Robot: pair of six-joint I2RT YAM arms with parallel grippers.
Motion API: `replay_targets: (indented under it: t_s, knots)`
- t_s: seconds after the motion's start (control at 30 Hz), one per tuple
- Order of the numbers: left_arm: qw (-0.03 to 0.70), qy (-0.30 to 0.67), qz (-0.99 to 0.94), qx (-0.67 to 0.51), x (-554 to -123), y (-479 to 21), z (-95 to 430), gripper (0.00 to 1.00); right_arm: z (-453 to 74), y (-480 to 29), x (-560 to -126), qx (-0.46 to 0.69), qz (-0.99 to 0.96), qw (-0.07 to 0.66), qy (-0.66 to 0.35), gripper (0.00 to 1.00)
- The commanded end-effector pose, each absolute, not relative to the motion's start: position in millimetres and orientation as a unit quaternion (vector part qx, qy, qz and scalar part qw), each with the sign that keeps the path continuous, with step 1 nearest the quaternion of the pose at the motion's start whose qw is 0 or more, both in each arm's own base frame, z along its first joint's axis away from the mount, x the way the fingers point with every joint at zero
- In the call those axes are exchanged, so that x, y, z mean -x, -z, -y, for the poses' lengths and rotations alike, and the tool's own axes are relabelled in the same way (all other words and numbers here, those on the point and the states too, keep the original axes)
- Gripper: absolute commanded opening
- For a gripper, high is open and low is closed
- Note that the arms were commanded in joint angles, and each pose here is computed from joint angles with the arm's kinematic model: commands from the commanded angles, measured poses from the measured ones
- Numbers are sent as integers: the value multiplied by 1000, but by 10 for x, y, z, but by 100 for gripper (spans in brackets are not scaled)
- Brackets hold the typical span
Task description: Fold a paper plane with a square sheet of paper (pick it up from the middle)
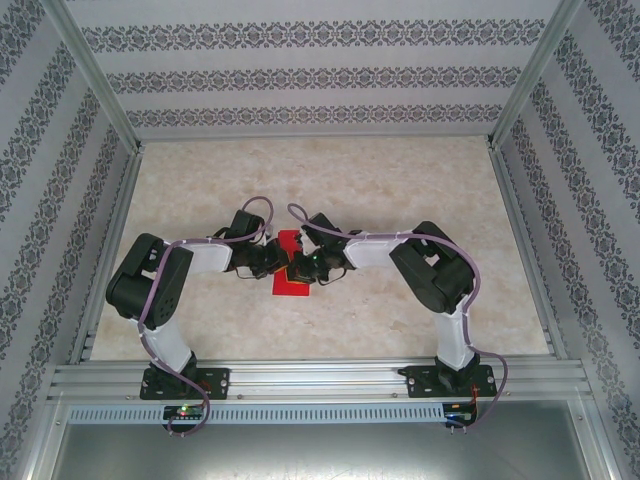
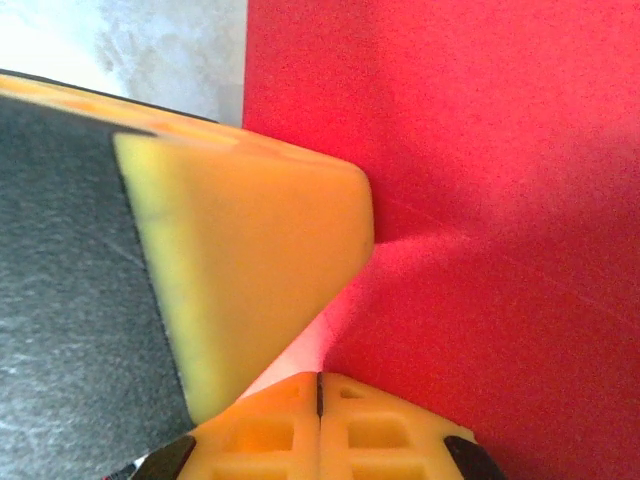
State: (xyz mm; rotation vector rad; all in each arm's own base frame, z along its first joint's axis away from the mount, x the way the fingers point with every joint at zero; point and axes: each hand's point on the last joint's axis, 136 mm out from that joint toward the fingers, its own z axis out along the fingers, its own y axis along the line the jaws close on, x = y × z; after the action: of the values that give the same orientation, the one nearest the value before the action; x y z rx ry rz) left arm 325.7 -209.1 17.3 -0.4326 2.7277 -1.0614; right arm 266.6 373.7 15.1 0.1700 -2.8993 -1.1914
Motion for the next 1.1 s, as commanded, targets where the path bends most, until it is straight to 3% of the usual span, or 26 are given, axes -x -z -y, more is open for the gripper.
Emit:
replay_targets:
  t_s: [0.0,0.2,0.83,1.07]
  knots:
    - [69,310,-933,168,-3105,109,1940,0,-3533,70,-2523,-29,934,33,355,6]
    - [66,294,-937,178,-3072,172,1887,0,-3497,-115,-2472,-25,923,28,384,8]
    - [62,289,-938,179,-3053,210,1872,0,-3059,-32,-2096,3,927,42,373,10]
    - [66,310,-934,165,-3091,110,1950,0,-3049,-346,-2321,0,921,-18,388,20]
